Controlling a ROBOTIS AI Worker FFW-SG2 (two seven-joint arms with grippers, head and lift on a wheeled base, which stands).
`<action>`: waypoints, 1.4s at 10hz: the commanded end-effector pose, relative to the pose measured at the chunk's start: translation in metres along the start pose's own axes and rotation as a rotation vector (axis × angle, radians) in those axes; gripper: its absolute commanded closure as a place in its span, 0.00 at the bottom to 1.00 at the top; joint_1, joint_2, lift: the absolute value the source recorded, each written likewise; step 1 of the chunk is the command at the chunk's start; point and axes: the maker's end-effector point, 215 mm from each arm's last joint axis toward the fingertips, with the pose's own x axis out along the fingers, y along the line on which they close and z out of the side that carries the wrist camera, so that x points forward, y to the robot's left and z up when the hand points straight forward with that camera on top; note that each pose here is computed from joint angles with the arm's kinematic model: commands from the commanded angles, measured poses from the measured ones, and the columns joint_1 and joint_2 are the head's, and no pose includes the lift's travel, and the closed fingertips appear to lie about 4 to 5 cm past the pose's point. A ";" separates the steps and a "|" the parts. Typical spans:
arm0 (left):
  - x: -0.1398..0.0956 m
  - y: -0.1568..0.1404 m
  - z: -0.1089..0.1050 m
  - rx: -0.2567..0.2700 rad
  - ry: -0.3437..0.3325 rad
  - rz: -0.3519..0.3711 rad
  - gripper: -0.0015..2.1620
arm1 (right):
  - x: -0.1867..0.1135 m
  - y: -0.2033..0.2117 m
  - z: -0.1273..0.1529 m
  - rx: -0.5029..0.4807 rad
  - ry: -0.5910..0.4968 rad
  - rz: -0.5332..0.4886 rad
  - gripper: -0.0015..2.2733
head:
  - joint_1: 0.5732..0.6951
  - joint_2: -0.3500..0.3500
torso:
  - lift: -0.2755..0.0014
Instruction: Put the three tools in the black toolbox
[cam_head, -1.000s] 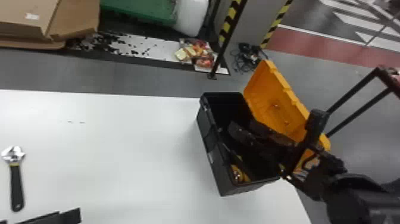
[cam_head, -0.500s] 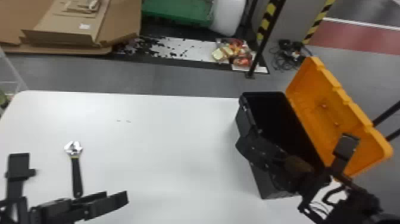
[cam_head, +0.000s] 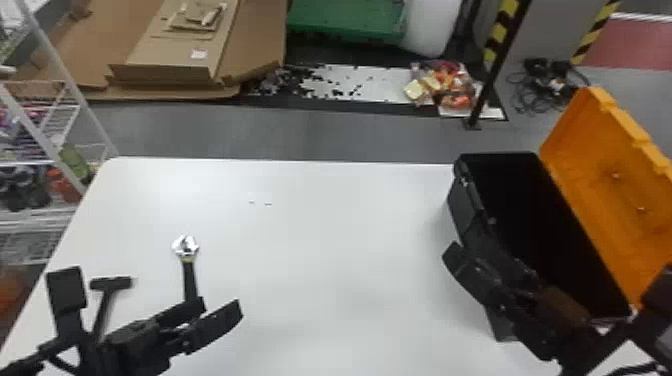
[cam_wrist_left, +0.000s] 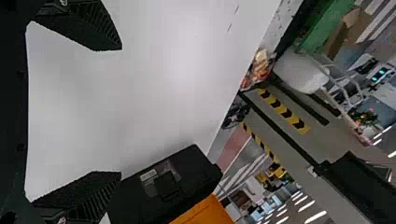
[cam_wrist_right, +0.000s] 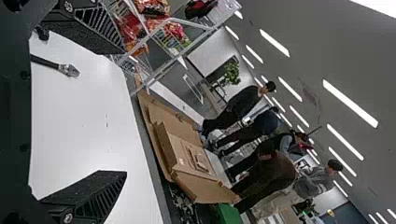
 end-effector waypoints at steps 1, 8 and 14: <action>-0.022 0.032 -0.004 -0.026 -0.032 0.063 0.03 | 0.001 0.002 -0.004 0.000 0.001 -0.003 0.04 | 1.00 0.50 | 0.80; -0.082 0.076 -0.006 -0.304 0.071 0.239 0.04 | 0.009 0.010 -0.014 -0.011 0.028 0.022 0.04 | 1.00 0.83 | 0.80; -0.067 0.096 0.160 -0.139 -0.035 0.412 0.04 | 0.000 -0.008 -0.004 -0.007 0.004 0.031 0.04 | 1.00 0.82 | 0.80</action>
